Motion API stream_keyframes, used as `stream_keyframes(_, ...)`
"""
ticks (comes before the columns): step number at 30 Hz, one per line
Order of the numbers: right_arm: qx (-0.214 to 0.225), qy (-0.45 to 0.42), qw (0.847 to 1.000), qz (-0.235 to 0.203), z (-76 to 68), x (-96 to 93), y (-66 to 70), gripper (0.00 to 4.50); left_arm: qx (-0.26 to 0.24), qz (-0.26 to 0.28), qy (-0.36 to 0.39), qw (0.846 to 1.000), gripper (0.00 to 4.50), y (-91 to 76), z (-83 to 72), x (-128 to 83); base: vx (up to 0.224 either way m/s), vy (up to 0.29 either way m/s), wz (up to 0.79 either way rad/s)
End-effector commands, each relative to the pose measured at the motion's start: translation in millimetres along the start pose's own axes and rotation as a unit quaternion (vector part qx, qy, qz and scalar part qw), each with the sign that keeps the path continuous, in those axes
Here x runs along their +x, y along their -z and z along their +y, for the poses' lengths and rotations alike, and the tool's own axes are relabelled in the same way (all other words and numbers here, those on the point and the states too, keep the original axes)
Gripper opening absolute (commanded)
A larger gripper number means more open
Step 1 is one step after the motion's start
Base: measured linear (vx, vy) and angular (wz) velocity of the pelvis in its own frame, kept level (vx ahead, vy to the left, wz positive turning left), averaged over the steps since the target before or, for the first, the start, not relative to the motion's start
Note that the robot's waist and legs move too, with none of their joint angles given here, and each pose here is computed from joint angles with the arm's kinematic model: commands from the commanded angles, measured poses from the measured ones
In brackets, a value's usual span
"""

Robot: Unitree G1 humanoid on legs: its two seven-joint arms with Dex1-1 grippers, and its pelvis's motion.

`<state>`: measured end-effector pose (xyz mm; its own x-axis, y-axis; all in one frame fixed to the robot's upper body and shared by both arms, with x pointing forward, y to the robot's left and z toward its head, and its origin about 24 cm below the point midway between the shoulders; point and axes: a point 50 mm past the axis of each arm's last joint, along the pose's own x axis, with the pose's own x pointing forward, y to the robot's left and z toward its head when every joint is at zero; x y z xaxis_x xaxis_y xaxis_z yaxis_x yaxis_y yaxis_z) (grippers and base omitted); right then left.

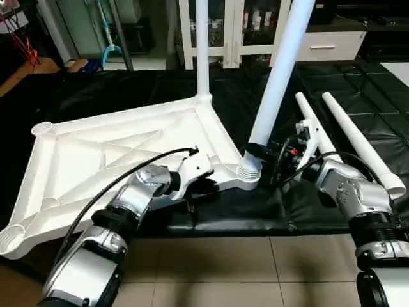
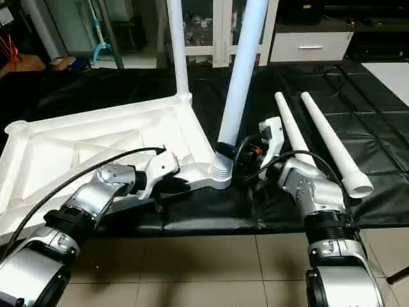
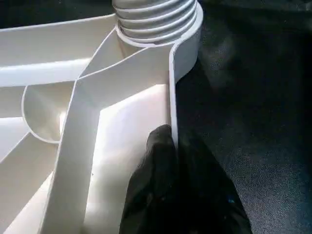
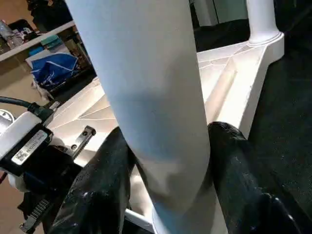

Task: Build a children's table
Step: Insert table leg to table base

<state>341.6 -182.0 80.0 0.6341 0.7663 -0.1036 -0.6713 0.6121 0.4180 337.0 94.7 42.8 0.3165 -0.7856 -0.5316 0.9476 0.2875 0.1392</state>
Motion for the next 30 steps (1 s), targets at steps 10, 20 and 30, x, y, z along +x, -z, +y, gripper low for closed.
stream_keyframes(10, 0.145, 0.103, 0.984, -0.022, -23.0, -18.3, 17.9, 1.93, -0.018, 0.034, 0.022, 0.999, 0.00, 22.1, -13.7, 3.6, 0.000, 0.000, 0.00)
stream_keyframes(20, 0.161, 0.137, 0.977, -0.028, -25.4, -17.9, 23.9, 1.93, -0.018, 0.039, 0.021, 0.999, 0.00, 26.9, -17.4, 4.8, 0.000, 0.000, 0.00)
stream_keyframes(30, 0.215, 0.191, 0.956, -0.062, -36.1, -23.9, 20.0, 1.93, -0.015, 0.048, 0.022, 0.999, 0.00, 32.0, -20.9, 5.3, 0.000, 0.000, 0.00)
